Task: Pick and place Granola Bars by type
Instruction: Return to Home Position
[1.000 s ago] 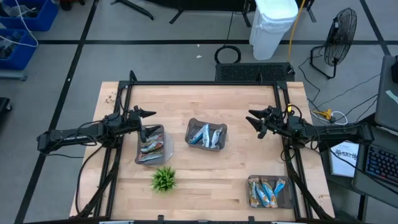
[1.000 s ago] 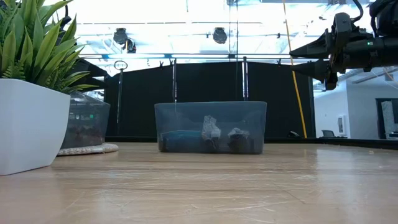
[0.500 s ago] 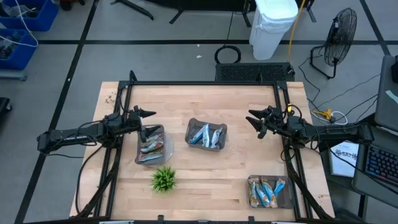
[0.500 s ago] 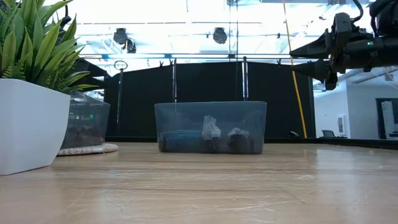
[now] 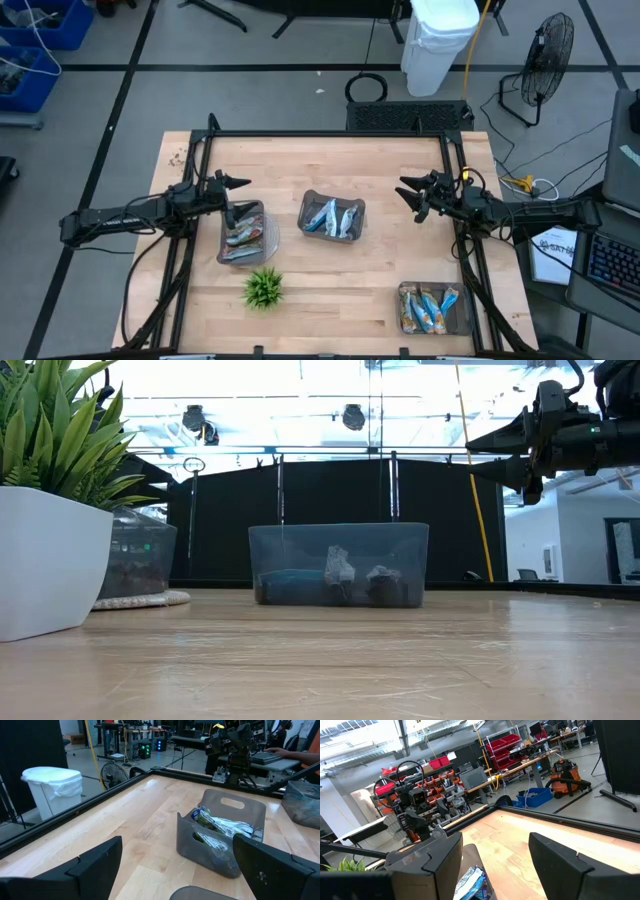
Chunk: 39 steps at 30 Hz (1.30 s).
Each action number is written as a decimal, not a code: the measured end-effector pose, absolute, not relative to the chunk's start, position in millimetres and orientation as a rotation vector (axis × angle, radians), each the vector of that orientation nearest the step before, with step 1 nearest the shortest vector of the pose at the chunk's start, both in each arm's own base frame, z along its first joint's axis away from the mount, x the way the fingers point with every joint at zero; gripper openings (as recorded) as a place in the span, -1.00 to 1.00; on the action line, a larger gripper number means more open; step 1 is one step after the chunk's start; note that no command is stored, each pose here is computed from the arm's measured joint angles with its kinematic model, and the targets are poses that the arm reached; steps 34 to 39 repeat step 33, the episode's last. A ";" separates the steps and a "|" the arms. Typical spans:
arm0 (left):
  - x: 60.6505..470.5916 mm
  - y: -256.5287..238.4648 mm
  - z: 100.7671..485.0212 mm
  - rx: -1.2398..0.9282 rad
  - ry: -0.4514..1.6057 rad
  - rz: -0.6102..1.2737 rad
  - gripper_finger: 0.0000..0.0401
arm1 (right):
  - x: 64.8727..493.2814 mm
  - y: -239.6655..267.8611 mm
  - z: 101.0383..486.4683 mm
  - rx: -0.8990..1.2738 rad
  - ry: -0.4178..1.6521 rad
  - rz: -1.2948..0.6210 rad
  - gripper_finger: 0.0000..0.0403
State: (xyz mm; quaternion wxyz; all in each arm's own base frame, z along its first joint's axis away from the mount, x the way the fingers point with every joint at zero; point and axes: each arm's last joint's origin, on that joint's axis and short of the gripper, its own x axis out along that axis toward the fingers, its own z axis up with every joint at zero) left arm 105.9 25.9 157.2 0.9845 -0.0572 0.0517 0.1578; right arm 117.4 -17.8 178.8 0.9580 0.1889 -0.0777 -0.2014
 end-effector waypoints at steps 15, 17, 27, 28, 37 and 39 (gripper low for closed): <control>105.9 25.9 157.2 -0.115 0.104 0.317 0.87 | 117.4 -17.8 178.8 0.383 -0.157 -0.408 0.10; 105.9 26.0 157.2 -0.115 0.104 0.317 0.89 | 117.4 -17.8 178.7 0.383 -0.157 -0.409 0.10; 105.9 26.0 157.2 -0.115 0.104 0.318 0.87 | 117.4 -17.8 178.7 0.383 -0.157 -0.408 0.10; 105.9 26.0 157.2 -0.115 0.104 0.318 0.86 | 117.4 -17.8 178.8 0.383 -0.157 -0.408 0.10; 105.9 26.0 157.2 -0.115 0.104 0.318 0.87 | 117.4 -17.8 178.8 0.383 -0.157 -0.409 0.10; 105.9 26.0 157.2 -0.115 0.104 0.318 0.87 | 117.4 -17.8 178.8 0.383 -0.157 -0.409 0.10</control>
